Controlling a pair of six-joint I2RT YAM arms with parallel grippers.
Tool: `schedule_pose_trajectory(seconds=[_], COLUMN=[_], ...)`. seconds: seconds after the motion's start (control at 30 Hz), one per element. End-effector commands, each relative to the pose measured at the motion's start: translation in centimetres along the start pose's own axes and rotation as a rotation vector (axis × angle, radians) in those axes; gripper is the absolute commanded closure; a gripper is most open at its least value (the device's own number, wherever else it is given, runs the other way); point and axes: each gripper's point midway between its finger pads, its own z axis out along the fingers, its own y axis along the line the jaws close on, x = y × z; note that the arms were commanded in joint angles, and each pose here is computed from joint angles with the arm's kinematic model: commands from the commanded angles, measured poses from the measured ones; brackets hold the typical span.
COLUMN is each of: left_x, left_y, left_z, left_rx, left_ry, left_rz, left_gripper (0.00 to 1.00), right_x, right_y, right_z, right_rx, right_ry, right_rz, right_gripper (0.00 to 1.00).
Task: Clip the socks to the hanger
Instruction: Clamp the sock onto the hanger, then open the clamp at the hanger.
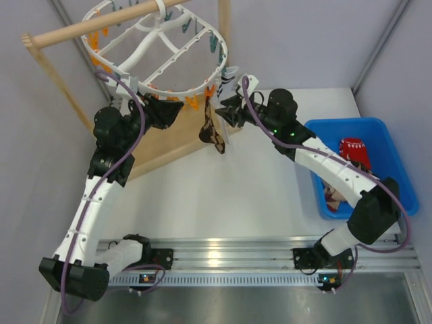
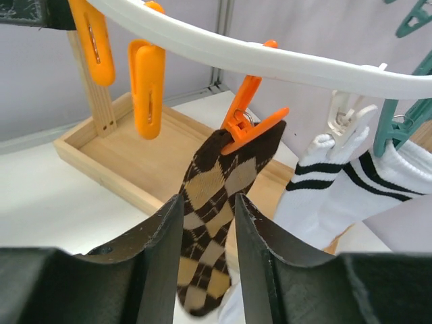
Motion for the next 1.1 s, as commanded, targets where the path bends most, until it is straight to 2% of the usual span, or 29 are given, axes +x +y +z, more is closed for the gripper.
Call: schedule_pose_trajectory(seconds=[0.0,0.17,0.33,0.73,1.07], left_x=[-3.0,-2.8,-2.9,-3.1,-2.7], left_y=[-1.4,-1.5,-1.5,-1.6,-1.3], left_z=[0.1,0.2,0.4,0.1,0.0], left_rx=[0.042,0.051,0.052,0.046,0.032], left_ry=[-0.083,-0.073,-0.073,-0.068,-0.058], left_rz=[0.035,0.039,0.04,0.047,0.047], left_gripper=[0.59,0.59,0.59,0.59,0.59], right_x=[-5.4,-7.9,-7.4,-6.9,-7.0], right_y=[0.0,3.7,6.3,4.8,4.8], right_z=[-1.4,-1.3,0.6,4.6,3.1], right_rx=[-0.031,-0.222,-0.294,-0.21,-0.196], right_ry=[-0.107,-0.184,-0.183,-0.212,-0.2], right_rz=[-0.082,-0.076,-0.053,-0.019,-0.028], right_gripper=[0.63,0.6,0.56,0.52,0.57])
